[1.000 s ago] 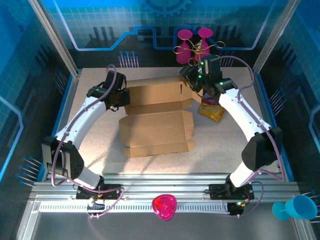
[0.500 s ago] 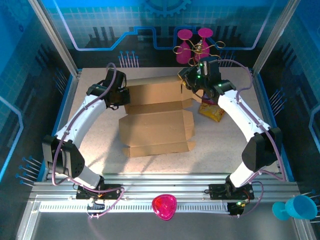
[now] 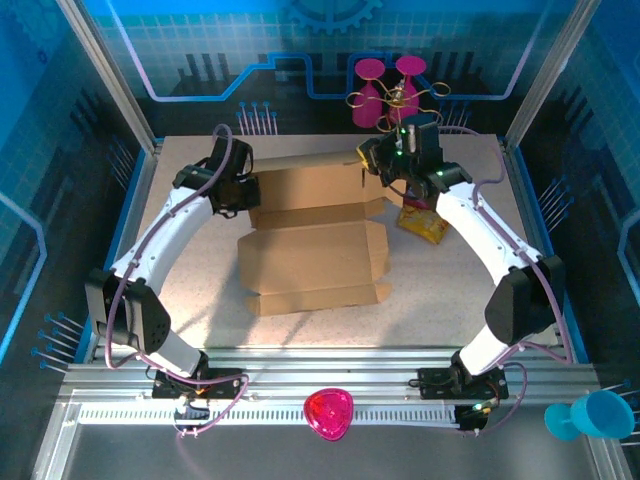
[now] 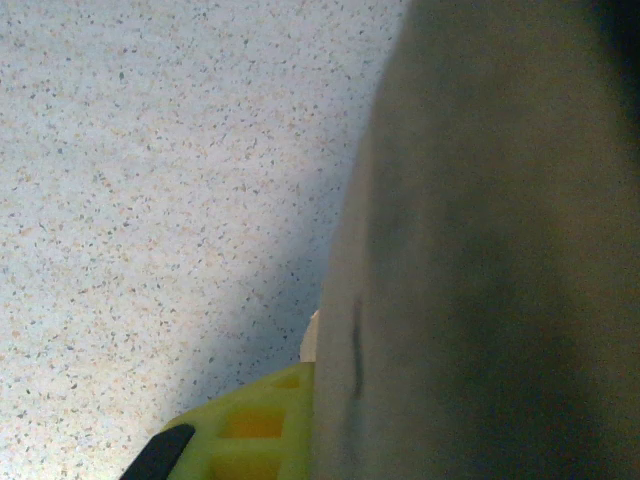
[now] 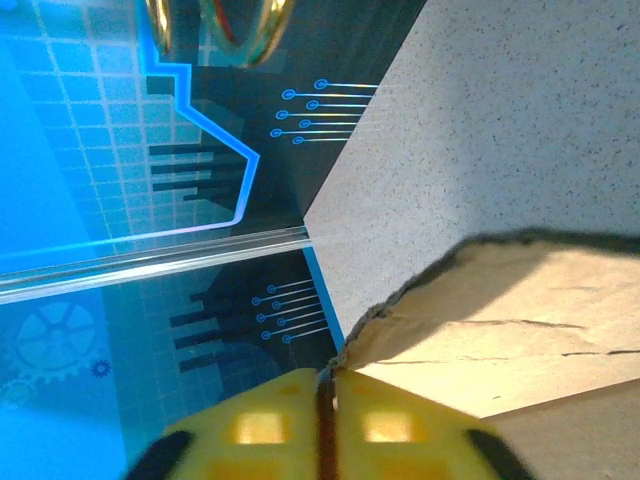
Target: Fold the paper box
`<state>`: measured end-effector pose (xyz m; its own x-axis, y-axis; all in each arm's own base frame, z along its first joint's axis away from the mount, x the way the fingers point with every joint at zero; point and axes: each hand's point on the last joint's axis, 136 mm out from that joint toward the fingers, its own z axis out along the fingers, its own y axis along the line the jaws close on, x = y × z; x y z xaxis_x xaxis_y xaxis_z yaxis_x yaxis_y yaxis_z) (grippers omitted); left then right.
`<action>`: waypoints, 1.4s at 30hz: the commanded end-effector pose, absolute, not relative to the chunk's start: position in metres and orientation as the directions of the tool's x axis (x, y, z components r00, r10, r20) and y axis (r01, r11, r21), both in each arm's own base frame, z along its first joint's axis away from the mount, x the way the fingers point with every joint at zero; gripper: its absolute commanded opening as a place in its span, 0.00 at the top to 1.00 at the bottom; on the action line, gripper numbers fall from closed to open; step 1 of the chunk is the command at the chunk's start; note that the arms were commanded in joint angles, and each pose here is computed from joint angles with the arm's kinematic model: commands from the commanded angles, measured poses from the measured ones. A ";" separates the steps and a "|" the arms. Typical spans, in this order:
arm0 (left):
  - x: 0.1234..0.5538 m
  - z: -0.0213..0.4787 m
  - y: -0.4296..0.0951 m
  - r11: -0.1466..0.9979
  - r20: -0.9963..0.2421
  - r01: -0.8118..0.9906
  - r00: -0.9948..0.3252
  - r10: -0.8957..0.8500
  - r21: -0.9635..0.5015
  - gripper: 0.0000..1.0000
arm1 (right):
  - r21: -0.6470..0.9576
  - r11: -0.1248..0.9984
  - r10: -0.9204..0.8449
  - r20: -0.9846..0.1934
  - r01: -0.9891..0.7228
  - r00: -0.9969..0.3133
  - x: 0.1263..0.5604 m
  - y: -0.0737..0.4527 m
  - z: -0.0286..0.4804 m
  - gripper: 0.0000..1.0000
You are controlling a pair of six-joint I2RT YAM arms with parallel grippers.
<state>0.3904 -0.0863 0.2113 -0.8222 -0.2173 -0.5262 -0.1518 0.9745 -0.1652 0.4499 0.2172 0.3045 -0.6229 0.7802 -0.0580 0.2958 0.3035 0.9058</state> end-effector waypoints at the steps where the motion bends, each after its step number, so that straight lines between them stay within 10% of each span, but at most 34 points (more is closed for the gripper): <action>1: 0.392 0.225 -0.092 0.964 -0.521 -0.158 -0.816 -0.250 -0.215 1.00 | 0.923 0.309 0.791 -0.116 0.229 -0.601 0.439 0.209 0.330 0.62; 4: 0.392 0.231 -0.089 0.963 -0.514 -0.164 -0.820 -0.253 -0.211 1.00 | 0.900 0.398 0.799 -0.245 0.177 -0.549 0.427 0.179 0.337 0.49; 24: 0.390 0.247 -0.085 0.962 -0.485 -0.180 -0.836 -0.258 -0.204 1.00 | 0.728 0.667 0.615 -0.418 0.159 -0.669 0.402 0.157 0.221 0.58; 33: 0.389 0.245 -0.085 0.962 -0.477 -0.185 -0.839 -0.261 -0.201 1.00 | 0.714 0.686 0.579 -0.423 0.137 -0.697 0.405 0.177 0.220 0.77; 42: 0.393 0.245 -0.088 0.959 -0.475 -0.186 -0.838 -0.269 -0.216 1.00 | 0.692 0.719 0.500 -0.452 0.064 -0.739 0.399 0.201 0.229 0.58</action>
<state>0.3899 -0.0841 0.2367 -0.8429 -0.2466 -0.4783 -0.1828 0.9672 -0.1765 0.3975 0.1907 0.2185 -0.7292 0.5369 -0.4243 0.1102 0.7041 0.7015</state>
